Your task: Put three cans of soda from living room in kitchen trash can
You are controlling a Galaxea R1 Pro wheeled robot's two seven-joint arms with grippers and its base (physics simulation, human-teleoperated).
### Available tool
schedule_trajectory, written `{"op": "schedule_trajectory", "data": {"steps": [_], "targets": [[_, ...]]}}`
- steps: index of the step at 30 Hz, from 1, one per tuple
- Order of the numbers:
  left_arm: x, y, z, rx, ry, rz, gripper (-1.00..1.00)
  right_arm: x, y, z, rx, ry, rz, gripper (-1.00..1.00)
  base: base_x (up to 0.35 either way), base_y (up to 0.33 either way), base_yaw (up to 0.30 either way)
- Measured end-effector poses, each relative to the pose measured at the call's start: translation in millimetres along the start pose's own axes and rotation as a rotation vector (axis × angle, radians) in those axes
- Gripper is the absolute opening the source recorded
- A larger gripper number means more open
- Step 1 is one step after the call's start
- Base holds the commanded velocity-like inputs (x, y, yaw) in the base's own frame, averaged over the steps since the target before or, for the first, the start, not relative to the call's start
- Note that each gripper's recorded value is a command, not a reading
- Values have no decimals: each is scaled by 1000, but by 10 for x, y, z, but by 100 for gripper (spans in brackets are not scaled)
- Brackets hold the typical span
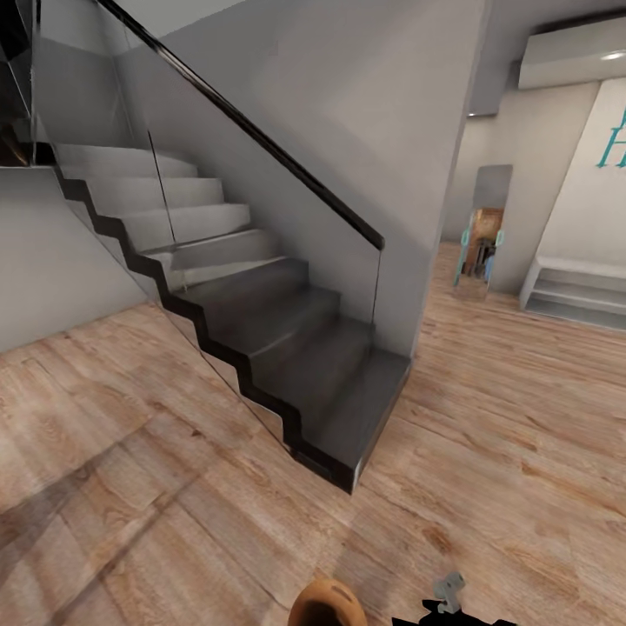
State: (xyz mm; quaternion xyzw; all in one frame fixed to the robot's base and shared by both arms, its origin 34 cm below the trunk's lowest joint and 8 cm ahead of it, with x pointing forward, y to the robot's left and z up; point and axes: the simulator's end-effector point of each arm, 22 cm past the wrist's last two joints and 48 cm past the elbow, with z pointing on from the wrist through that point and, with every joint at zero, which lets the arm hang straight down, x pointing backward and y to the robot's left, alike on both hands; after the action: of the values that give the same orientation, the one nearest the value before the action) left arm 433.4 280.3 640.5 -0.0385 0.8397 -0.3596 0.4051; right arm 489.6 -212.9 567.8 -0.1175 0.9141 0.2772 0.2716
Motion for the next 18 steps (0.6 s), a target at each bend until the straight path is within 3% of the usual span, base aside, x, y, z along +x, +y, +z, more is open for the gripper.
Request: {"op": "schedule_trajectory", "data": {"steps": [5, 6, 9, 18], "targets": [[-12, -7, 2, 2, -1, 3, 100, 9, -128, 10, 65, 2, -2, 100, 1, 0, 0], [-22, -85, 7, 36, -2, 8, 100, 74, -504, 57, 312, 12, 17, 100, 0, 0, 0], [-21, -209, 0, 92, -1, 9, 100, 116, -611, 116, 445, 24, 39, 100, 0, 0, 0], [-28, -330, -31, 153, 2, 15, 100, 165, -590, 288, 515, 80, 68, 100, 0, 0, 0]]}}
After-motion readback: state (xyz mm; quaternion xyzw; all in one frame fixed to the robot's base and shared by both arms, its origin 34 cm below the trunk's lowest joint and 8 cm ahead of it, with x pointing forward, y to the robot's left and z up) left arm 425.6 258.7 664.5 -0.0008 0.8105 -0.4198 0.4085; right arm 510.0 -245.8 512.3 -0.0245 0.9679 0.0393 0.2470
